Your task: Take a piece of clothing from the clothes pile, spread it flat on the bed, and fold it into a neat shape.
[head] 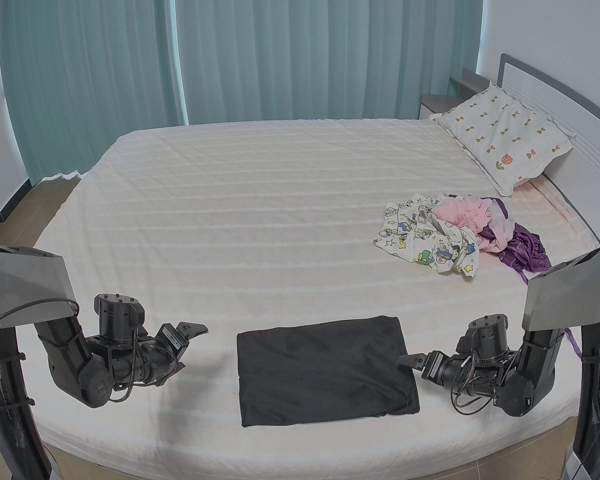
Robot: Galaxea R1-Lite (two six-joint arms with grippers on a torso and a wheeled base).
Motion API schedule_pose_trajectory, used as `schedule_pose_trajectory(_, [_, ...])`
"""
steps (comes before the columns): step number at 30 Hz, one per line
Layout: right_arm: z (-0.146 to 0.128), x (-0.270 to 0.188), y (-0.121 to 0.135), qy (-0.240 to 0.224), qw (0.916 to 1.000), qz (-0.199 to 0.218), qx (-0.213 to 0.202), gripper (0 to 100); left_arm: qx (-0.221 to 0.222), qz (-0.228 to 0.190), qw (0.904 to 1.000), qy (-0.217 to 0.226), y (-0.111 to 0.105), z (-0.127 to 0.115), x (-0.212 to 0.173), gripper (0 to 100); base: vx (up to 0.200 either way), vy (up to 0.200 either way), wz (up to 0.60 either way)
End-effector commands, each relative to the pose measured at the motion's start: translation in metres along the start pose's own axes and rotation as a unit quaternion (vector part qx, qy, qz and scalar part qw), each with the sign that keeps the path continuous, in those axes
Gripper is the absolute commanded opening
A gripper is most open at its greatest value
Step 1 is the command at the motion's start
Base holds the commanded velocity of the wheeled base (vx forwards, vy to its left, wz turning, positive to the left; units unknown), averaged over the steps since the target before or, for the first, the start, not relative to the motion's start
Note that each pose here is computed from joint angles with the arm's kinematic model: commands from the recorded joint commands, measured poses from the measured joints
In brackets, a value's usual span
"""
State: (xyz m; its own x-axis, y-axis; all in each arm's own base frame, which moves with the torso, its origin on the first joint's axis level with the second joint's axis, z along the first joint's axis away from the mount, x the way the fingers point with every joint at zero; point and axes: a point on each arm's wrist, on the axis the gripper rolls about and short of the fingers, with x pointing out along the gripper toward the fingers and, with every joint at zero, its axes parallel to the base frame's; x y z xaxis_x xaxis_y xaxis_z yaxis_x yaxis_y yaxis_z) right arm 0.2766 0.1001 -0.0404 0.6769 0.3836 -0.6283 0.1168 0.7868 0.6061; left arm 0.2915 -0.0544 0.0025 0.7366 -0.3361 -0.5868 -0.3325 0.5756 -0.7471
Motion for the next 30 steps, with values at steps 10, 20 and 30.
schedule_pose_trajectory(10, [0.0062,0.006,0.0003,0.004,0.9992,0.023,0.032,100,0.007,-0.001,0.9999,0.01,-0.002,-0.0066,0.001,100,0.0,-0.1,0.0])
schedule_pose_trajectory(20, [0.0101,0.0071,0.0039,-0.003,0.9982,0.031,0.051,100,0.007,0.0,0.9999,0.01,-0.0019,-0.0071,0.0014,100,0.0,-0.2,0.0])
schedule_pose_trajectory(30, [0.0115,0.0092,0.0041,-0.01,0.998,0.037,0.051,100,0.065,0.011,0.9976,0.022,0.0037,-0.0125,0.0038,100,0.0,-0.06,0.0])
